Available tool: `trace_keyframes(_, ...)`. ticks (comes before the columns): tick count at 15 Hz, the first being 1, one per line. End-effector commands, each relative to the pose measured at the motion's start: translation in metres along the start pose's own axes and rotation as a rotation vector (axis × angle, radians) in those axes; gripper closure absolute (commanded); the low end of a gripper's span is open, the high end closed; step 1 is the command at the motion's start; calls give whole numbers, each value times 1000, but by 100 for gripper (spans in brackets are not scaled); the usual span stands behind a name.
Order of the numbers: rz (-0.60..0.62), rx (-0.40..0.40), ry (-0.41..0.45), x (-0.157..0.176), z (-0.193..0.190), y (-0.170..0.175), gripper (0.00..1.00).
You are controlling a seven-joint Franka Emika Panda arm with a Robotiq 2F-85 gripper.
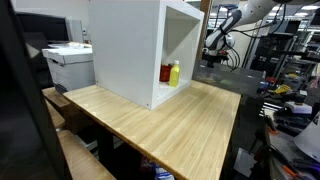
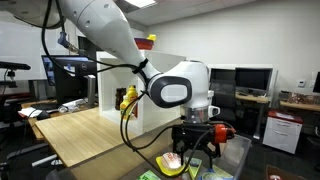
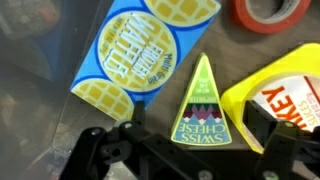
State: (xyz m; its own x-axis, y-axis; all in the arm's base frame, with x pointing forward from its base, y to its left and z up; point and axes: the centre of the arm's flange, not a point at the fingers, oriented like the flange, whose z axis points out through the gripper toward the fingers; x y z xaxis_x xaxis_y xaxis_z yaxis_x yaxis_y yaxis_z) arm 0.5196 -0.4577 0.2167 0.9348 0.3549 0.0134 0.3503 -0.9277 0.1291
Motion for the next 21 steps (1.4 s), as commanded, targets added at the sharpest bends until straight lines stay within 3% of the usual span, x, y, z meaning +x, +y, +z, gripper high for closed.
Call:
trace_keyframes(1,-36,4,-7,-8,7,-8,0)
trace_keyframes(10,-64,23,-28,-14,16,-22,0)
trace_keyframes(21,-111,40,3,1,-5,-39,0)
